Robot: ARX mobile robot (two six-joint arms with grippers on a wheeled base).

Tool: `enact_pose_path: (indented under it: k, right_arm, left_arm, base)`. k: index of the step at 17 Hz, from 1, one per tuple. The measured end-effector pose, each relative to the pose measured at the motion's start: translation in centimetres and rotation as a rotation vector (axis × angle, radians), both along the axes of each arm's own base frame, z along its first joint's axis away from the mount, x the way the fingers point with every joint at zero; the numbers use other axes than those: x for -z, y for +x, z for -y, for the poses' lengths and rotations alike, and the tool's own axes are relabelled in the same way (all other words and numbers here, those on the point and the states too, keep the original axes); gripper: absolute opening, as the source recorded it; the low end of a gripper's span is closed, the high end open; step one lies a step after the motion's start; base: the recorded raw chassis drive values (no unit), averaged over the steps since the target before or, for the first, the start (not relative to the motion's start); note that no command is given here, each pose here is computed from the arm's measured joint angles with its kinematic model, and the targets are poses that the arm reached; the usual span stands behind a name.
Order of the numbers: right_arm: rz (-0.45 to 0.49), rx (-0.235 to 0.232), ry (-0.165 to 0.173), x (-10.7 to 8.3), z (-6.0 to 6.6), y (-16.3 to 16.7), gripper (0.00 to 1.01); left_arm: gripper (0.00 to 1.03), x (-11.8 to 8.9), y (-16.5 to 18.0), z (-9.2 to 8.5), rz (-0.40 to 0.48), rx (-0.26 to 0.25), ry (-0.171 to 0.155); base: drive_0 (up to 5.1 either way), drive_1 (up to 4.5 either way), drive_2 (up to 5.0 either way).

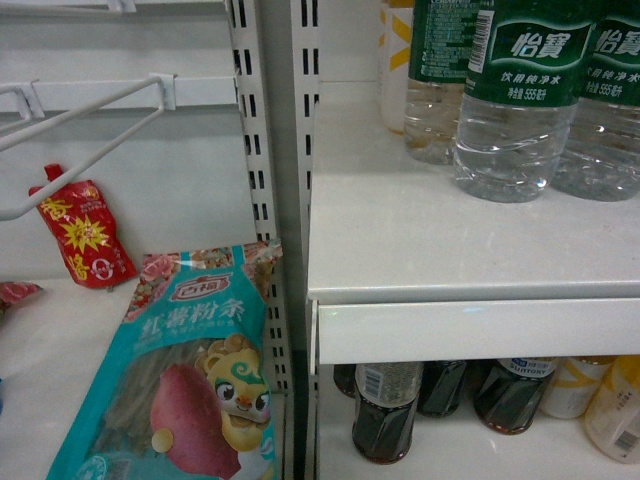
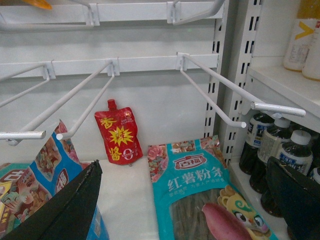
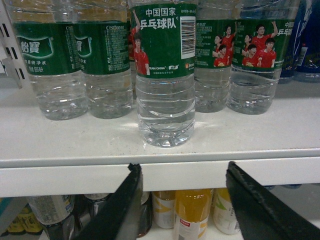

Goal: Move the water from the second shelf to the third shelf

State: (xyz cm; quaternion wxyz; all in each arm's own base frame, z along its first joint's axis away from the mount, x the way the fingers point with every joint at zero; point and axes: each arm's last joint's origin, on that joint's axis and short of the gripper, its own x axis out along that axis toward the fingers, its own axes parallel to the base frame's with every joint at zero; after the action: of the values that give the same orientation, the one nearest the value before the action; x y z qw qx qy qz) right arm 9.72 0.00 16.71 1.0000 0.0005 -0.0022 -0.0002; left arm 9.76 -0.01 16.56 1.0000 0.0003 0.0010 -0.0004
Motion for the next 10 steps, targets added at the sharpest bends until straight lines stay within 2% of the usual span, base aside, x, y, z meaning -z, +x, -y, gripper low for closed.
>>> enact_pose_path:
  k: [4,5,10]
  right_arm:
    - [0.000,0.000,0.000,0.00,0.00,0.00,0.95]
    - [0.000,0.000,0.001,0.00,0.00,0.00,0.99]
    - [0.000,0.000,0.001,0.00,0.00,0.00,0.98]
  left_arm:
    - [0.98,0.00,0.00,0.00,0.000,0.000,0.000]
    - [0.98,0.00,0.00,0.00,0.000,0.000,0.000]
    - [0.98,0.00,0.00,0.00,0.000,0.000,0.000]
  base:
    - [0.0,0.00,0.0]
    - [0.0,0.00,0.0]
    - [0.0,0.00,0.0]
